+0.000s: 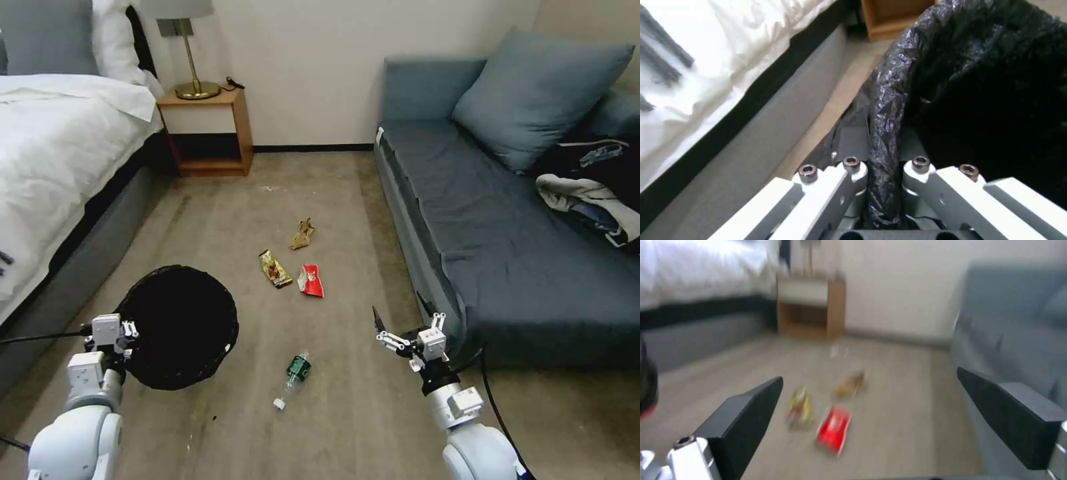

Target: Pick up the trash bin, then pick up the garbage on the floor and place it into the trash bin.

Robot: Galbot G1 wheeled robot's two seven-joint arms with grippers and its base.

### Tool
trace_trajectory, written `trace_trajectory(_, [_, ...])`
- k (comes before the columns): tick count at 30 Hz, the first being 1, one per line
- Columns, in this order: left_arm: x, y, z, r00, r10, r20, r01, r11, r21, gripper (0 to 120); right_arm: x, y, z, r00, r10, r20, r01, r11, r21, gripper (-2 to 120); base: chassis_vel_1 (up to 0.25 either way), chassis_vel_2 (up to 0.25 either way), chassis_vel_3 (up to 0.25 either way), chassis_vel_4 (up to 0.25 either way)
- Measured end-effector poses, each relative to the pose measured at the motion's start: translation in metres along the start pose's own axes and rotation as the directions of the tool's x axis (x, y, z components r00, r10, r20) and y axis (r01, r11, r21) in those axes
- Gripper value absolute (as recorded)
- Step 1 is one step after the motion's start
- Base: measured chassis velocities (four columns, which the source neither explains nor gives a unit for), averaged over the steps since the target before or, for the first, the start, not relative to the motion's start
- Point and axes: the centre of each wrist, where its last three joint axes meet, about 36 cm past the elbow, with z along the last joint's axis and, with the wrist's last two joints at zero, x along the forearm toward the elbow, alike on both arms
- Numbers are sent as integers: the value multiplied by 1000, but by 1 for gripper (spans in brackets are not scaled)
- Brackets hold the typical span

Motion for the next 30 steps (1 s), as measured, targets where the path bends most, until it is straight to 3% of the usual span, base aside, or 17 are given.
trace_trajectory(1, [0,0,0,1000,-4,1,4,1000,-4,5,-5,11,-7,994,-10,-111,3,998,-58,100,0,0,0,0])
trace_trajectory(2, [0,0,0,1000,-4,1,4,1000,-4,5,-5,11,-7,994,-10,-111,3,998,-58,100,0,0,0,0])
trace_trajectory(3, [1,1,1,1000,-7,2,7,1000,-10,5,-10,19,-12,981,-28,-193,8,995,-103,100,0,0,0,0])
trace_trajectory(5, [1,2,5,1000,-21,-1,21,999,-37,5,-29,35,-21,929,-101,-355,29,979,-203,100,0,0,0,0])
trace_trajectory(6, [1,2,5,1000,-21,-1,21,999,-37,5,-29,35,-21,929,-101,-355,29,979,-203,100,0,0,0,0])
trace_trajectory(9, [-2,8,14,999,-38,-16,37,997,-68,5,-60,58,-26,857,-172,-485,37,960,-276,100,0,0,0,0])
trace_trajectory(17, [-7,12,16,999,-48,-19,47,996,-72,5,-122,101,-7,740,-219,-636,11,950,-314,100,0,0,0,0])
trace_trajectory(30, [-5,3,9,999,-34,10,34,998,-56,5,-170,162,13,679,-176,-713,-82,946,-312,100,0,0,0,0])
